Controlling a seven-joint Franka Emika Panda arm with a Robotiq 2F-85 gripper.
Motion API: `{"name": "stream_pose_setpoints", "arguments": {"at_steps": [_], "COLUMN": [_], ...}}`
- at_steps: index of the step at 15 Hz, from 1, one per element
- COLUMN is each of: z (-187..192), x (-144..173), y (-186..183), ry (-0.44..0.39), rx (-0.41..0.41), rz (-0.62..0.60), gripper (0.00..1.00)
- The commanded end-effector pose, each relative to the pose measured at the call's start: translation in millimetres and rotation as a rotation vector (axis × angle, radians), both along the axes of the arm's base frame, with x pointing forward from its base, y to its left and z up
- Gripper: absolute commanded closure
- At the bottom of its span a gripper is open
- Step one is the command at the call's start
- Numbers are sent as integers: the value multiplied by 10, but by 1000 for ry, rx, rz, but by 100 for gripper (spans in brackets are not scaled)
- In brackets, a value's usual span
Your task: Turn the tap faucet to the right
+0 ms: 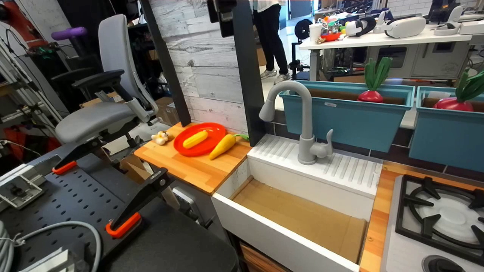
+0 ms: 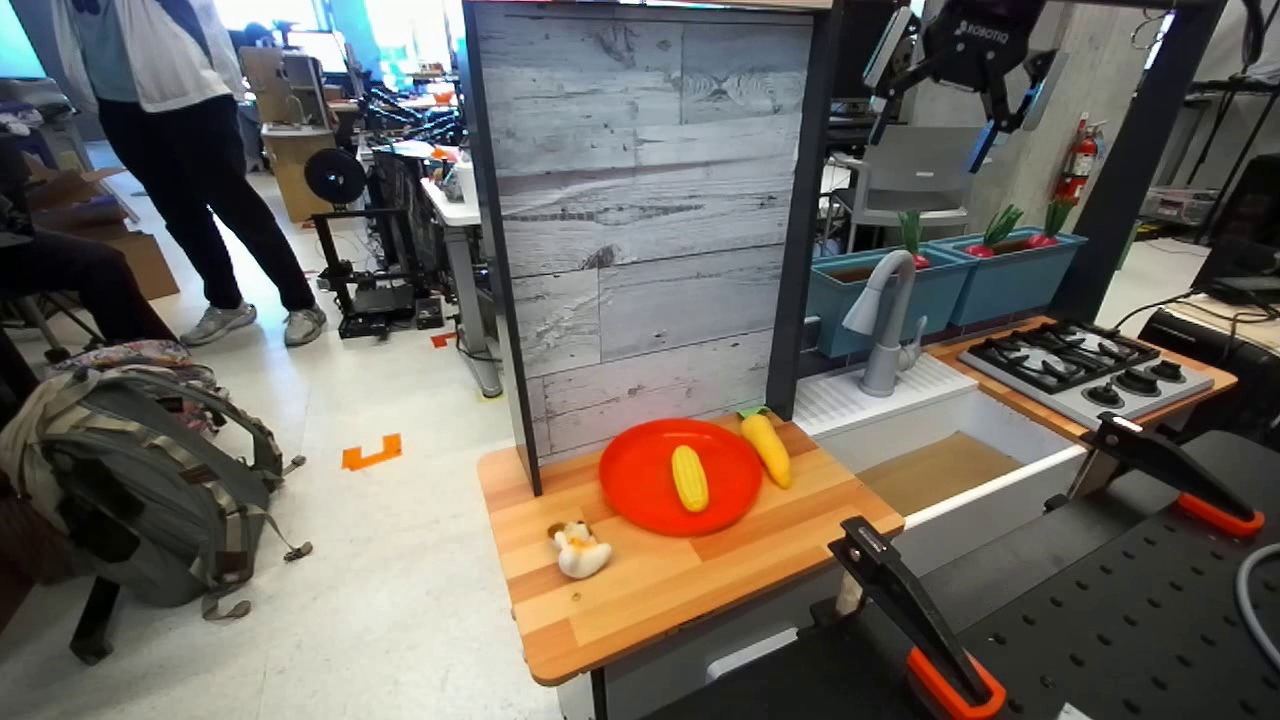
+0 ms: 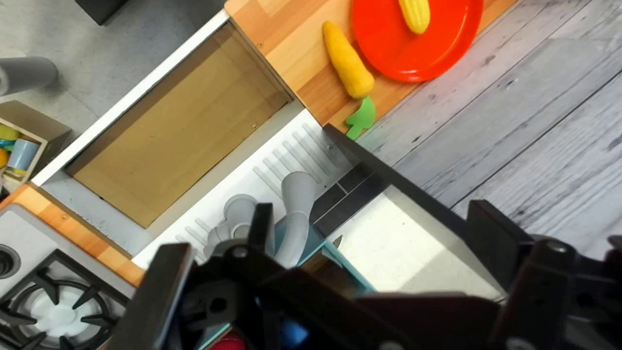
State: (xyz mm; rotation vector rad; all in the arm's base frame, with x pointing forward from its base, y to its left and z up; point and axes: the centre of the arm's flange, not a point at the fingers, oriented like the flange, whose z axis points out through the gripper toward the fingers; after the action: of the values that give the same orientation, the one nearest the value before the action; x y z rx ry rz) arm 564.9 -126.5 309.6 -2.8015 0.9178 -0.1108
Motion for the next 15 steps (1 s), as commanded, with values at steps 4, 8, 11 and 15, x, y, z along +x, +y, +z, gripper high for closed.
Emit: {"name": "stream_pose_setpoints", "arguments": {"at_steps": [4,8,11,15], "z": [-428,-688,-883,-1121], "x": [255,291,319,394], "y": [-509,-637,-631,-579], "ry": [-43,-33,-39,-52], "rx": [-23,-35,-13,17], "rz": [-158,-195,-211,-240], "gripper": [0,0,0,0]}}
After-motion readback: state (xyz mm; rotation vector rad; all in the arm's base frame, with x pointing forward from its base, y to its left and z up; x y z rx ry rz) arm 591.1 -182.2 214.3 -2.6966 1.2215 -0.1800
